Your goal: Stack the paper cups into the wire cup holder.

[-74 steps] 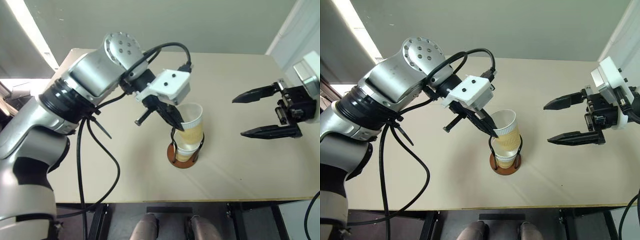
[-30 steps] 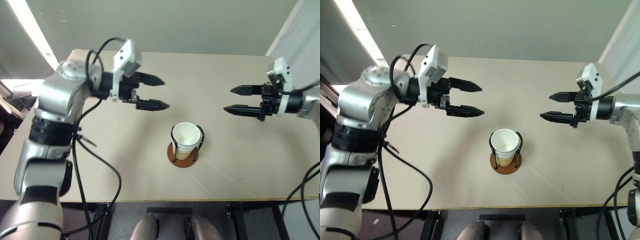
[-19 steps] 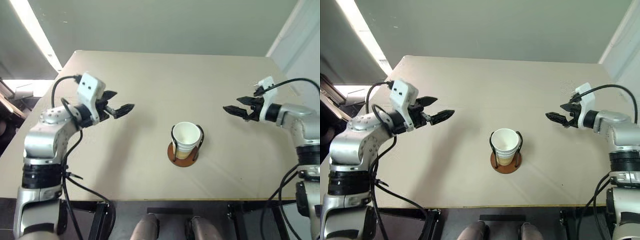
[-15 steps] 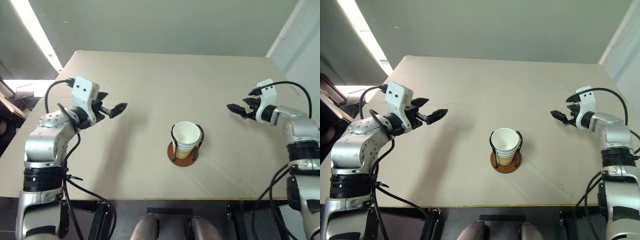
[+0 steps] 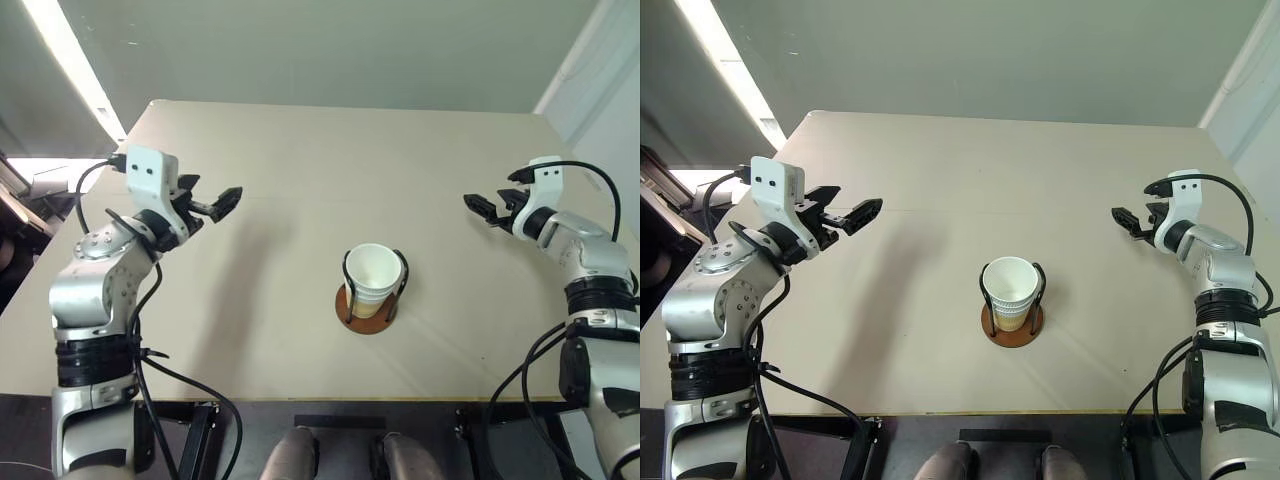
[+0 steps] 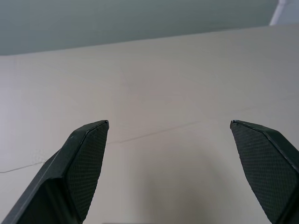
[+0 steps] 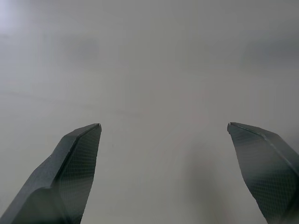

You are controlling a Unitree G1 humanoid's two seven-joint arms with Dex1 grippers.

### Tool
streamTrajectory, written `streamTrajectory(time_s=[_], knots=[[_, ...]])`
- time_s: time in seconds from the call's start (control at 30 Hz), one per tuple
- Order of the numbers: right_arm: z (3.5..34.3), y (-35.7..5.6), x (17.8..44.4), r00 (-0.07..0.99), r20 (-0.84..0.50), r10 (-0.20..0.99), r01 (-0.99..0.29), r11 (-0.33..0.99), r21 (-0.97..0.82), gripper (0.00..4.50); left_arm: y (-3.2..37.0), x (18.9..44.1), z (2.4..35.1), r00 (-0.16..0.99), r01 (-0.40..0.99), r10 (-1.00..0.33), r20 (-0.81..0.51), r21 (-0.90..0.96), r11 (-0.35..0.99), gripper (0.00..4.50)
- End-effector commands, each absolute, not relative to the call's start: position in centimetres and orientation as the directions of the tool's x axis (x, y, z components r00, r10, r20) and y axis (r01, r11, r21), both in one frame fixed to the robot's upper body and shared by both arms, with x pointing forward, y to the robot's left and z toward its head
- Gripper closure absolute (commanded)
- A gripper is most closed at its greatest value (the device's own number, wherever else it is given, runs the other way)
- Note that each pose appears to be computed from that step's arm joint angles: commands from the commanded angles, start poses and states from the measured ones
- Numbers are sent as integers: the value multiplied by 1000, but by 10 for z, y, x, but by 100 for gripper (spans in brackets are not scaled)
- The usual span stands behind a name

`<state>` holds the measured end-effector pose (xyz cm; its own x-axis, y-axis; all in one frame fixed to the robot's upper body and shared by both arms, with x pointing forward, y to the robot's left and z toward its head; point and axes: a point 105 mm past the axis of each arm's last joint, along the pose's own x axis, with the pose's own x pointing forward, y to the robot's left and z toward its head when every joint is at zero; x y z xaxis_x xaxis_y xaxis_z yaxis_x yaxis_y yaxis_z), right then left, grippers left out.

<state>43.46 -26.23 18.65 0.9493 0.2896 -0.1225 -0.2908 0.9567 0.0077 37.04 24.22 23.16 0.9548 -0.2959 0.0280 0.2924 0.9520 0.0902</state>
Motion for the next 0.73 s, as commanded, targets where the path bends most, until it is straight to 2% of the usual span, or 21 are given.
streamTrajectory(time_s=[0.03,0.33,0.73], knots=[[195,-262,437,955,-73,288,-291,956,-28,0,243,365,253,954,271,-282,104,109,956,4],[189,-263,442,958,-88,272,-275,961,-23,0,240,362,252,955,261,-274,115,119,958,4],[192,-259,443,945,-109,309,-317,947,-57,0,273,352,263,972,180,-199,128,148,973,4]])
